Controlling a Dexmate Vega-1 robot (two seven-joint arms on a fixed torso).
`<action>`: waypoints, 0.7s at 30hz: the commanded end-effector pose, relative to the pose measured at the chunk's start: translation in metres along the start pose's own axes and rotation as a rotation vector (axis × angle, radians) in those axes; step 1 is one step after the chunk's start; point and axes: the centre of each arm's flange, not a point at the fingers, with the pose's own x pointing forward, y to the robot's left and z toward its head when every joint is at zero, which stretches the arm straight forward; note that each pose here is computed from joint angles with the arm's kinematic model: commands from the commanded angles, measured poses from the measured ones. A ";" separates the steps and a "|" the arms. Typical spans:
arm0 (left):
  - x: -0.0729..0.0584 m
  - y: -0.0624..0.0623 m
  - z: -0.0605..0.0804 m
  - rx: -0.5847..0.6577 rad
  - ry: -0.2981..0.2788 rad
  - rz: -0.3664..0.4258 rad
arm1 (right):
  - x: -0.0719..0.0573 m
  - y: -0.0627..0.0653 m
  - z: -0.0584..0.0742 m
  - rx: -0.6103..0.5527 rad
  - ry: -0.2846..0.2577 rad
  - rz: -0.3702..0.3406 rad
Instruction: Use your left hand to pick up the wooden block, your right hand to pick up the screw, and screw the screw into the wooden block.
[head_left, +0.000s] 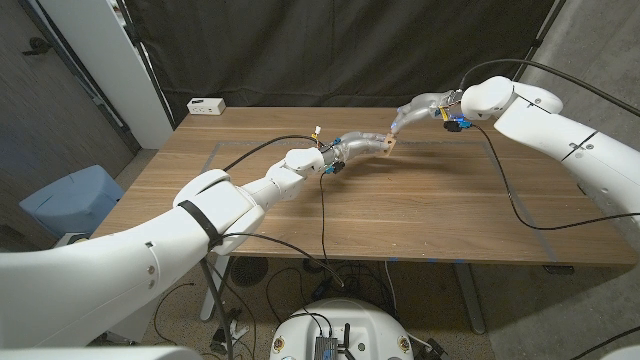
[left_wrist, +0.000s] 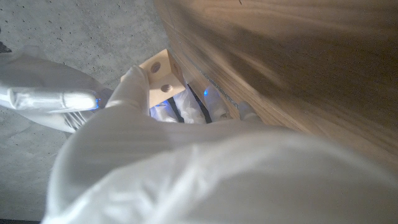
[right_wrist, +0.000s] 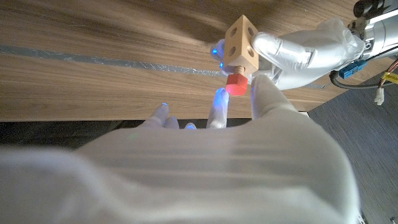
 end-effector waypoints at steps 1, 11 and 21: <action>0.000 -0.001 0.000 0.003 0.001 -0.003 | -0.001 0.001 -0.005 0.009 0.001 -0.010; 0.001 -0.002 0.000 0.004 -0.002 -0.005 | 0.000 0.003 -0.006 0.017 0.000 -0.022; 0.000 -0.005 0.000 0.005 -0.007 -0.012 | 0.002 0.005 -0.006 0.025 -0.001 -0.035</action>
